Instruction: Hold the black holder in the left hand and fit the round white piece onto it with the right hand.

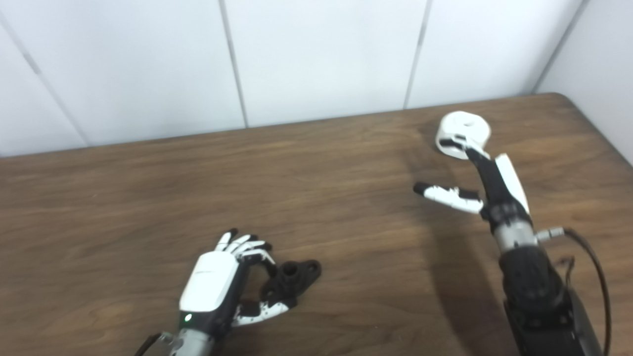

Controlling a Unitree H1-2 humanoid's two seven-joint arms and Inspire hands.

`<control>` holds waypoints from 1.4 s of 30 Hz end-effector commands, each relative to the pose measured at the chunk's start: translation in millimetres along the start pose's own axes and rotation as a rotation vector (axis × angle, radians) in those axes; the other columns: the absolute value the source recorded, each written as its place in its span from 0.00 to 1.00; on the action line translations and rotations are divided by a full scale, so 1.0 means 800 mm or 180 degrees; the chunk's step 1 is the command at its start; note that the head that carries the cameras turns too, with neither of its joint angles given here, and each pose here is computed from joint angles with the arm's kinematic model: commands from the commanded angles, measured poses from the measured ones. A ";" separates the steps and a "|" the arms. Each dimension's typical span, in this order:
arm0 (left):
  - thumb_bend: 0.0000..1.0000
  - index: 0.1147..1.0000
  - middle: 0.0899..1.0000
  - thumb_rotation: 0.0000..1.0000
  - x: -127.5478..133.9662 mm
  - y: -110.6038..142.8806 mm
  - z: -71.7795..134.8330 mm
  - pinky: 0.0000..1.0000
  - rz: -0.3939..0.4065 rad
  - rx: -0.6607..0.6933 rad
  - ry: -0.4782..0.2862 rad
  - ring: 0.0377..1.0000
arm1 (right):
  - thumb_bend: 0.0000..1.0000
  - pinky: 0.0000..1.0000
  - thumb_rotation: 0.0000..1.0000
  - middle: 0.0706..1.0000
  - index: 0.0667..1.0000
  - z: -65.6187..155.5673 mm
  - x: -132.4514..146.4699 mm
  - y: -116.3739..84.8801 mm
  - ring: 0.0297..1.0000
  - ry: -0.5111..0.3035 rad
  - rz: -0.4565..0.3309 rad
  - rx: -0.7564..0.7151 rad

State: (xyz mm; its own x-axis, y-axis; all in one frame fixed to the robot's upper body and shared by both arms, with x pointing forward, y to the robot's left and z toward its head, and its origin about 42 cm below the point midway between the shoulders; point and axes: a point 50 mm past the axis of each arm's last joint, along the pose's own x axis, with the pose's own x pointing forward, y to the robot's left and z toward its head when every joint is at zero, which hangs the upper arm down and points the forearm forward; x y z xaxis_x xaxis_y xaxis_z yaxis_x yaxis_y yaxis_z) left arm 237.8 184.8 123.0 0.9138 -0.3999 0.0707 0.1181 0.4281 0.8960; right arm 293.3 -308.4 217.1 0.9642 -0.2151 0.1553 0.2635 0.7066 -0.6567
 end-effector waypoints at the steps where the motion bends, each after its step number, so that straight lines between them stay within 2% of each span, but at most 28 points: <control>1: 0.52 0.42 0.74 0.05 -0.006 0.002 -0.011 0.97 -0.0072 0.0089 0.0042 0.84 | 0.88 0.98 0.36 0.92 0.74 0.017 0.018 -0.023 0.93 -0.0193 -0.0188 -0.0194; 8: 0.52 0.42 0.72 0.05 -0.009 0.009 -0.019 0.96 -0.0089 0.0082 0.0067 0.84 | 0.89 1.00 0.31 0.93 0.74 0.027 0.047 -0.042 0.94 -0.0208 -0.0292 -0.0492; 16: 0.52 0.42 0.71 0.04 -0.011 0.013 -0.025 0.92 -0.0076 0.0109 0.0064 0.82 | 0.88 1.00 0.28 0.96 0.75 0.030 0.077 -0.054 0.99 -0.0202 -0.0340 -0.0684; 25: 0.52 0.42 0.71 0.04 -0.013 0.010 -0.032 0.92 -0.0088 0.0096 0.0080 0.82 | 0.86 1.00 0.26 0.98 0.77 0.019 0.124 -0.068 1.00 0.0044 -0.0349 -0.0970; 42: 0.52 0.42 0.70 0.04 -0.016 0.004 -0.035 0.92 -0.0121 0.0116 0.0079 0.82 | 0.95 1.00 0.29 1.00 0.82 -0.001 0.194 -0.079 1.00 0.0404 -0.0145 -0.1454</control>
State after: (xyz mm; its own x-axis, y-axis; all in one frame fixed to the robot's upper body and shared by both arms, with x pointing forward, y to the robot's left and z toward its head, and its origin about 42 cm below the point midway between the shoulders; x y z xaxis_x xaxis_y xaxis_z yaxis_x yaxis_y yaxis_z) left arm 239.4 203.8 120.9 0.9103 -0.4072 0.0747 0.1183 0.4288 0.8956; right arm 416.3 -379.9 245.3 0.9422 -0.3341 0.0235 0.1599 0.3870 -0.9081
